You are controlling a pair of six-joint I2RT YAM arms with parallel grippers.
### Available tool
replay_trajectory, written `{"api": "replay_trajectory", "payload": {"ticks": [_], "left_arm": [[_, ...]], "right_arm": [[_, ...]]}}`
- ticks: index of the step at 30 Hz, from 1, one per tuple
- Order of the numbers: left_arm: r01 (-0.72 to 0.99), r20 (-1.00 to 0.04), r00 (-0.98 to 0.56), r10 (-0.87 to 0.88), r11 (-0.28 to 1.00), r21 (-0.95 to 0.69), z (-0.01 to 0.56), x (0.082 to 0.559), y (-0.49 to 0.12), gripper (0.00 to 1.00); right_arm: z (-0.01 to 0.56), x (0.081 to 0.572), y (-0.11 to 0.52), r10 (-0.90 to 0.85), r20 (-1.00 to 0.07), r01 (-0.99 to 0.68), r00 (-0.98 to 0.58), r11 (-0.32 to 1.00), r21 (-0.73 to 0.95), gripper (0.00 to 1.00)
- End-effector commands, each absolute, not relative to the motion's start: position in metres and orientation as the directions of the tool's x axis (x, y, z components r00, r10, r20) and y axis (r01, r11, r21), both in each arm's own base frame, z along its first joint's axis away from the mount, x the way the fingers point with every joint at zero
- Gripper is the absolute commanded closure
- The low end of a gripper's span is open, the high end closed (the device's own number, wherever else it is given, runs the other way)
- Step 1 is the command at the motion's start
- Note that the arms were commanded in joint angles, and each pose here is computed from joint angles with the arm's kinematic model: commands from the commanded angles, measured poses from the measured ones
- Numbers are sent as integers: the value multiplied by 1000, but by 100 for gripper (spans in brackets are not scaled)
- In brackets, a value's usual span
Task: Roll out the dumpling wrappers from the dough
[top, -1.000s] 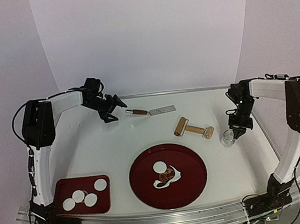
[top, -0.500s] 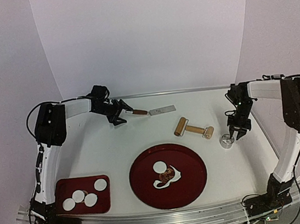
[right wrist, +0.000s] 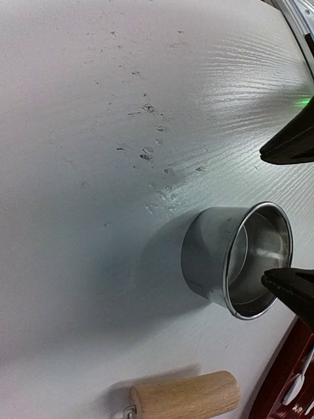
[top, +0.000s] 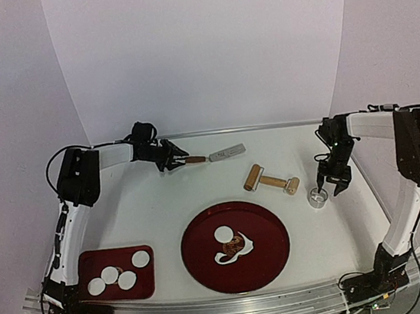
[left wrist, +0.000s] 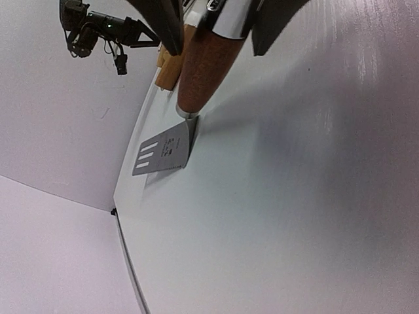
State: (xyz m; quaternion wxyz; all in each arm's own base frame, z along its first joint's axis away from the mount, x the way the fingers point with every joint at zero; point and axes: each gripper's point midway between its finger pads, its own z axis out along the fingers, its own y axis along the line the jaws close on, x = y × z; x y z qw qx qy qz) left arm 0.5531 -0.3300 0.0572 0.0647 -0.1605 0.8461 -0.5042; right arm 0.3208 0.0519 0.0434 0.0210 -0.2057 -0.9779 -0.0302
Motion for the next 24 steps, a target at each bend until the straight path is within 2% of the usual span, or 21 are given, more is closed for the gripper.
{"api": "replay_trajectory", "payload": {"ticks": [1,8,12,20,24], "left_arm": [[-142,6,-946,-324,399,-906,80,561,-343,73],[-124,-8,-945,-328,380,-917,87,563,-344,99],[-90,-37,-944,-328,361,-928,104,559,-343,100],[123,-241,-906,-349,328,-937,204,535,-329,100],[151,-282,-883,-376,341,-928,239,510,-316,100]], "right_arm": [[70,336,48,391,-37,388,-920,918,80,45],[75,340,51,386,-47,380,-921,920,97,43],[84,343,51,380,-72,371,-922,922,110,43],[148,361,59,275,-249,229,-929,953,200,39],[166,361,80,230,-268,150,-936,946,287,37]]}}
